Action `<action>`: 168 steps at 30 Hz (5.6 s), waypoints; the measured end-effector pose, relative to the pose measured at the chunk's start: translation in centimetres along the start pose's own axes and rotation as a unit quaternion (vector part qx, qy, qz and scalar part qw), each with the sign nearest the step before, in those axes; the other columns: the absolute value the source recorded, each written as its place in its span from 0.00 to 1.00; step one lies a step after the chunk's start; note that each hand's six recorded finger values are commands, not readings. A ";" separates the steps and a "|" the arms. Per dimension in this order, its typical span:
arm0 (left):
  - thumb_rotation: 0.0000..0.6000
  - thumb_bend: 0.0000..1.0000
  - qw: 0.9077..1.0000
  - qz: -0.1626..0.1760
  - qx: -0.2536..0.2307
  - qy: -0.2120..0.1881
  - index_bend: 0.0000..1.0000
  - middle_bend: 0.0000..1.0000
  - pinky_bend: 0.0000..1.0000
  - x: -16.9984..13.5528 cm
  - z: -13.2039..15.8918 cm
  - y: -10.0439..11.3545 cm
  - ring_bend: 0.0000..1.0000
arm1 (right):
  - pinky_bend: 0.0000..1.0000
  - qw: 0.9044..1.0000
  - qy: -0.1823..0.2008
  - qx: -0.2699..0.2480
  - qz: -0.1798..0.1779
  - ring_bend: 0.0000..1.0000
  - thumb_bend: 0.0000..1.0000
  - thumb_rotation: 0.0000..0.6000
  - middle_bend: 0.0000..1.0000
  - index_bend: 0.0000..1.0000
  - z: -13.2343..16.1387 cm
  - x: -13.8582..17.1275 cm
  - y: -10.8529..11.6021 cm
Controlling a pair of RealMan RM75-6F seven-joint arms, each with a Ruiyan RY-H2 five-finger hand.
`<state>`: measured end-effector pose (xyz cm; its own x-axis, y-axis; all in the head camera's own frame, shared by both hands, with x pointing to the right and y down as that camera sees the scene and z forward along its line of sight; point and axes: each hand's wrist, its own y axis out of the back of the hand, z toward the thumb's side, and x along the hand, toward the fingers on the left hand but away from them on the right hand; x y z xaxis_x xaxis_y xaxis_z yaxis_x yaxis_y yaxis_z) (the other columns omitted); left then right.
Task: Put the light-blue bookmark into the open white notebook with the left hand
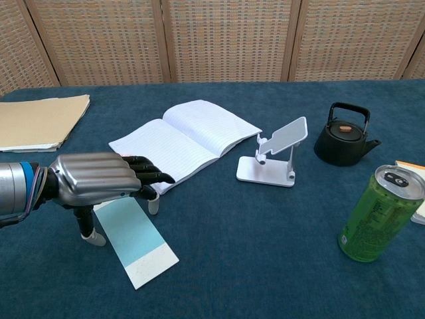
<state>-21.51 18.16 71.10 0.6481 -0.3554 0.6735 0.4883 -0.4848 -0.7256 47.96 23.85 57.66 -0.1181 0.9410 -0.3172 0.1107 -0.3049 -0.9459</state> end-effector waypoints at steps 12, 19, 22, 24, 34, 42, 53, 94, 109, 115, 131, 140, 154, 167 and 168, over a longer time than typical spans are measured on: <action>1.00 0.07 1.000 -0.003 0.002 -0.002 0.38 0.00 0.00 0.4 0.4 -0.4 0.00 | 0.00 1.000 -0.002 0.001 0.002 0.00 0.09 1.00 0.00 0.05 -0.1 0.0 -0.1; 1.00 0.08 1.000 -0.008 0.001 -0.002 0.46 0.00 0.00 0.4 0.3 -0.6 0.00 | 0.00 1.000 -0.002 0.002 0.002 0.00 0.09 1.00 0.00 0.05 -0.1 0.0 -0.2; 1.00 0.10 1.000 -0.008 0.001 -0.002 0.47 0.00 0.00 0.4 0.3 -0.6 0.00 | 0.00 1.000 -0.002 0.002 0.002 0.00 0.09 1.00 0.00 0.05 0.0 0.0 -0.2; 1.00 0.13 1.000 -0.008 0.001 -0.002 0.49 0.00 0.00 0.3 0.3 -0.6 0.00 | 0.00 1.000 -0.001 0.002 0.002 0.00 0.09 1.00 0.00 0.05 0.0 0.0 -0.2; 1.00 0.23 1.000 -0.005 0.000 -0.004 0.55 0.00 0.00 0.2 0.5 -0.5 0.00 | 0.00 1.000 0.000 0.001 0.001 0.00 0.09 1.00 0.00 0.05 0.1 0.0 -0.1; 1.00 0.23 1.000 0.004 -0.001 -0.004 0.56 0.00 0.00 -0.1 0.5 -0.2 0.00 | 0.00 1.000 0.001 0.000 -0.001 0.00 0.09 1.00 0.00 0.05 0.1 0.0 0.0; 1.00 0.23 1.000 0.013 0.001 -0.003 0.56 0.00 0.00 -0.3 0.5 0.3 0.00 | 0.00 1.000 0.001 -0.002 -0.003 0.00 0.09 1.00 0.00 0.05 0.1 0.1 0.2; 1.00 0.23 0.989 0.075 0.021 0.124 0.53 0.00 0.00 3.2 -10.3 8.6 0.00 | 0.00 1.000 -0.007 -0.005 0.011 0.00 0.09 1.00 0.00 0.05 -0.4 -0.2 -0.5; 1.00 0.23 0.982 0.087 0.006 0.165 0.54 0.00 0.00 4.9 -13.8 9.6 0.00 | 0.00 1.000 -0.010 -0.001 0.020 0.00 0.09 1.00 0.00 0.05 -0.6 -0.3 -1.1; 1.00 0.23 0.982 0.088 0.001 0.166 0.53 0.00 0.00 5.6 -14.0 9.9 0.00 | 0.00 1.000 -0.013 -0.001 0.021 0.00 0.09 1.00 0.00 0.05 -0.8 -0.4 -1.2; 1.00 0.23 0.980 0.102 0.004 0.171 0.53 0.00 0.00 8.0 -14.7 11.8 0.00 | 0.00 0.999 -0.024 -0.003 0.027 0.00 0.09 1.00 0.00 0.05 -1.5 -0.5 -1.5; 1.00 0.23 0.985 0.083 -0.003 0.152 0.52 0.00 0.00 9.2 -13.3 11.1 0.00 | 0.00 0.999 -0.025 -0.004 0.029 0.00 0.09 1.00 0.00 0.05 -1.6 -0.6 -1.6; 1.00 0.23 0.992 0.037 0.012 0.122 0.52 0.00 0.00 11.8 -10.0 8.6 0.00 | 0.00 0.999 -0.027 -0.003 0.030 0.00 0.09 1.00 0.00 0.05 -1.7 -0.5 -1.7; 1.00 0.23 0.990 0.014 0.010 0.138 0.52 0.00 0.00 13.0 -10.6 7.1 0.00 | 0.00 0.999 -0.030 0.000 0.038 0.00 0.09 1.00 0.00 0.05 -1.9 -0.6 -2.2; 1.00 0.23 0.990 0.012 0.010 0.139 0.52 0.00 0.00 13.1 -10.6 7.0 0.00 | 0.00 0.999 -0.030 0.000 0.039 0.00 0.09 1.00 0.00 0.05 -2.0 -0.6 -2.2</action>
<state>-15.83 1.61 76.37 0.4755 -0.5739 0.6667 0.4875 -0.4590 -0.7428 49.72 24.25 60.06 -0.1684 0.9041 -0.3927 0.1218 -0.3762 -0.9185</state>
